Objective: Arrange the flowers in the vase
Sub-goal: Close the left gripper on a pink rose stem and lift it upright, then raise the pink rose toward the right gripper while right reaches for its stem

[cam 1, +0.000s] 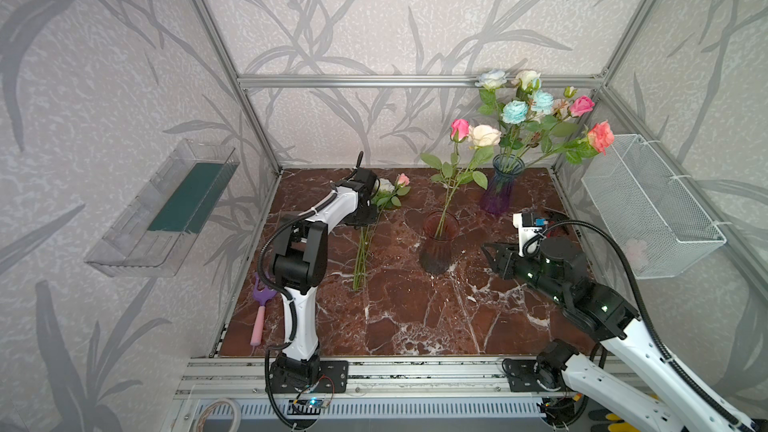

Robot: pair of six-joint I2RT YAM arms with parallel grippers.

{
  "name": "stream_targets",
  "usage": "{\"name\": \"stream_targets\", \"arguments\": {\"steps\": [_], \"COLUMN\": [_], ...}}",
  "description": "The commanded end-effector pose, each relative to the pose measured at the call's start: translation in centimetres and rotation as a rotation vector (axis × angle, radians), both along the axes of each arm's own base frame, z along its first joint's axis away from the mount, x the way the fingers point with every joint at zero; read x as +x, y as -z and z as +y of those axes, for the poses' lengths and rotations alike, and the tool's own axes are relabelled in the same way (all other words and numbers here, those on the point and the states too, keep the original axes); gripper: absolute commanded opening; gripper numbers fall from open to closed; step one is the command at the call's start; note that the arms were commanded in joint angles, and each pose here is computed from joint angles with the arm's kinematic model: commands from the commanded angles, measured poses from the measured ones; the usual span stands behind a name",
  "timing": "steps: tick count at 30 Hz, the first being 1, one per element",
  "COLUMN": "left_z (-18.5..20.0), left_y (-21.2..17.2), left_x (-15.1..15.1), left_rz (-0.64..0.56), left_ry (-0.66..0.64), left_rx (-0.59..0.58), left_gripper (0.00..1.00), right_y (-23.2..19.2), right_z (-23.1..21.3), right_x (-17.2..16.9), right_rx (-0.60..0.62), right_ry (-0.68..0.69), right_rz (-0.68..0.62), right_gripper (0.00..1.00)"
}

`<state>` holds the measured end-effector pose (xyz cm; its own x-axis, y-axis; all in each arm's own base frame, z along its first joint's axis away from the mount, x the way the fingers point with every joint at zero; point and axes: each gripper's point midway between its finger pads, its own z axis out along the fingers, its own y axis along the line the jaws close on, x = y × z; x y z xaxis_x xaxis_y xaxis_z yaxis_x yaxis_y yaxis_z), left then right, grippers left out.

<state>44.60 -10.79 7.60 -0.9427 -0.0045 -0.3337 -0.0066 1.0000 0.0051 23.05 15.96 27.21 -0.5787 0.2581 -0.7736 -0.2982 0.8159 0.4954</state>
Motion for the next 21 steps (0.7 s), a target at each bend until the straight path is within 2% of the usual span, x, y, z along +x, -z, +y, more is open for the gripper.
{"name": "stream_targets", "arguments": {"steps": [1,8,12,15,17,19,21], "left_z": [-0.5,-2.3,-4.2,-6.5,-8.9,-10.9,-12.7], "left_y": [-6.9,-13.6,-19.6,-24.1,-27.2,-29.5,-30.7], "left_x": [-0.4,-1.7,-3.3,-5.7,-8.3,-11.0,-13.6], "left_rz": [-0.146,-0.353,-0.528,-0.667,-0.745,-0.802,-0.816], "left_ry": [0.001,0.062,0.157,0.289,0.424,0.551,0.662], "left_rx": [-0.088,-0.261,-0.406,-0.553,-0.704,-0.813,-0.865], "left_gripper": [0.00,0.00,0.00,0.00,0.00,0.00,0.00], "right_y": [-2.5,-4.2,-6.3,-8.0,-9.4,-10.8,-12.1], "right_z": [-0.1,-0.4,0.0,0.8,2.1,3.9,6.0], "right_x": [-0.3,-0.6,-0.9,-0.9,-0.7,-0.7,-0.8], "right_rx": [0.027,0.037,0.060,0.076,0.093,0.096,0.083], "right_ry": [-0.007,-0.004,-0.030,-0.063,-0.097,-0.148,-0.198], "right_rz": [-0.055,-0.076,-0.107,-0.128,-0.145,-0.171,-0.204], "right_gripper": [0.43,0.43,0.43,0.43,0.43,0.44,0.45]}}
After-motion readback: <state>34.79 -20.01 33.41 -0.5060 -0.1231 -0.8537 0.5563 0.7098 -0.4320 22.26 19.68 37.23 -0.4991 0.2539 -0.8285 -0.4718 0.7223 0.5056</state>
